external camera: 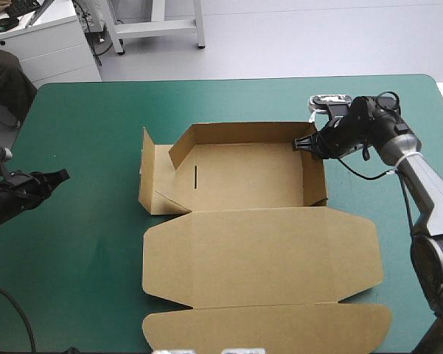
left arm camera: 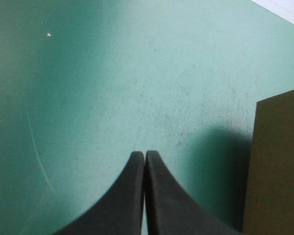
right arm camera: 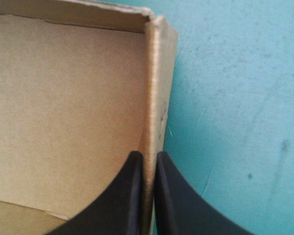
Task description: Fold the box
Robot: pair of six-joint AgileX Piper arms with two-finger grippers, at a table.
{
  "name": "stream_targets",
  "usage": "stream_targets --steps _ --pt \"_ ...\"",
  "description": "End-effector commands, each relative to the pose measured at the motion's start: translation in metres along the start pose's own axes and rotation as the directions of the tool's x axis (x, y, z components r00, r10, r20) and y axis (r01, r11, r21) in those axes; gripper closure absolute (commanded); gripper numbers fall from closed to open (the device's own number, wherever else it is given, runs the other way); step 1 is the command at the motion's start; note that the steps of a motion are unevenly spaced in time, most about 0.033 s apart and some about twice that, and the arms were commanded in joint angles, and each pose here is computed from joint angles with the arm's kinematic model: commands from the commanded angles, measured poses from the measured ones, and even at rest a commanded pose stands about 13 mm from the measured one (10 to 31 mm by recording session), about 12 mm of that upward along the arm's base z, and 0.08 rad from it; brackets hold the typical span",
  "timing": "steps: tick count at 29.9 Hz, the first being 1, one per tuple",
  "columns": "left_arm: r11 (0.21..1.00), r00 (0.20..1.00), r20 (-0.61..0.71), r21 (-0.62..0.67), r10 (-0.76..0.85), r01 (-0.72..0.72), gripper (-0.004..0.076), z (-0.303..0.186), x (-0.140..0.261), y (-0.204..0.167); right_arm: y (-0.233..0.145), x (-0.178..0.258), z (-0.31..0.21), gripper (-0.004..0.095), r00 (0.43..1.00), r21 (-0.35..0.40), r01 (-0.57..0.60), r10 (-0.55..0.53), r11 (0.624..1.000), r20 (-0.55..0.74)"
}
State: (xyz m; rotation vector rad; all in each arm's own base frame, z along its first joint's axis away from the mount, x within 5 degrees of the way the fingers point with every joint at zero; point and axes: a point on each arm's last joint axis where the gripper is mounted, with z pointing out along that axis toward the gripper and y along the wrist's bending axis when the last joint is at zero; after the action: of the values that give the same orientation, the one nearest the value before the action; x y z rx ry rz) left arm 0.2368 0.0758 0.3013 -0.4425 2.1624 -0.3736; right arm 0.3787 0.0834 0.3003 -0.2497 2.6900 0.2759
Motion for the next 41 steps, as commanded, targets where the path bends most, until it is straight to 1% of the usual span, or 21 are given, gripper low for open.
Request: stream_targets --steps 1,4,7,9,11,14,18,21,25,29,37,41 --pt "1.000 0.996 0.084 0.012 -0.014 0.013 0.0734 -0.010 -0.012 -0.007 0.001 -0.003 -0.014 0.0779 0.998 0.014 0.048 -0.047 0.999 -0.047" --pt "1.000 0.996 0.084 0.012 -0.014 0.013 0.0734 -0.010 -0.012 -0.007 0.002 -0.006 -0.017 0.0608 0.998 0.013 0.050 -0.050 0.999 -0.040" --pt "1.000 0.996 0.083 0.011 -0.012 0.011 0.0734 -0.010 -0.012 -0.007 0.003 -0.009 -0.022 0.0400 0.999 0.007 0.037 -0.037 0.999 -0.025" --pt "1.000 0.996 0.083 0.011 -0.012 0.011 0.0734 -0.010 -0.012 -0.007 0.004 -0.011 -0.025 0.0298 1.000 0.007 0.016 -0.016 1.000 -0.015" --pt "1.000 0.996 0.083 0.011 -0.012 0.011 0.0734 -0.010 -0.012 -0.007 0.004 -0.012 -0.027 0.0249 1.000 0.007 -0.001 0.001 1.000 -0.014" --pt "1.000 0.996 0.083 0.011 -0.012 0.011 0.0734 -0.010 -0.012 -0.007 0.005 -0.012 -0.030 0.0232 0.999 0.006 -0.032 0.032 0.999 -0.029" --pt "1.000 0.996 0.083 0.011 -0.012 0.011 0.0734 -0.010 -0.012 -0.007 0.006 -0.007 -0.033 0.0232 0.992 0.009 -0.077 0.077 0.997 -0.097" --pt "1.000 0.997 0.082 0.012 -0.012 0.011 0.0734 -0.010 -0.011 -0.007 0.005 -0.006 -0.034 0.0234 0.988 0.016 -0.122 0.123 0.992 -0.099" --pt "1.000 0.997 0.082 0.010 -0.014 0.013 0.0734 -0.010 -0.011 -0.007 0.010 -0.006 -0.038 0.0234 0.985 -0.022 -0.145 0.143 0.989 -0.094" --pt "1.000 0.997 0.082 0.010 -0.016 0.015 0.0734 -0.010 -0.011 -0.007 0.014 -0.004 -0.057 0.0234 0.989 -0.041 -0.142 0.140 0.989 -0.052" --pt "1.000 0.997 0.082 0.010 -0.016 0.015 0.0734 -0.010 -0.011 -0.007 0.020 0.008 -0.119 0.0229 0.989 -0.030 -0.109 0.111 0.994 0.095" --pt "1.000 0.997 0.078 0.013 -0.015 0.015 0.0734 -0.010 -0.011 -0.007 0.019 0.016 -0.131 0.0162 0.983 -0.007 -0.137 0.137 0.991 0.121"
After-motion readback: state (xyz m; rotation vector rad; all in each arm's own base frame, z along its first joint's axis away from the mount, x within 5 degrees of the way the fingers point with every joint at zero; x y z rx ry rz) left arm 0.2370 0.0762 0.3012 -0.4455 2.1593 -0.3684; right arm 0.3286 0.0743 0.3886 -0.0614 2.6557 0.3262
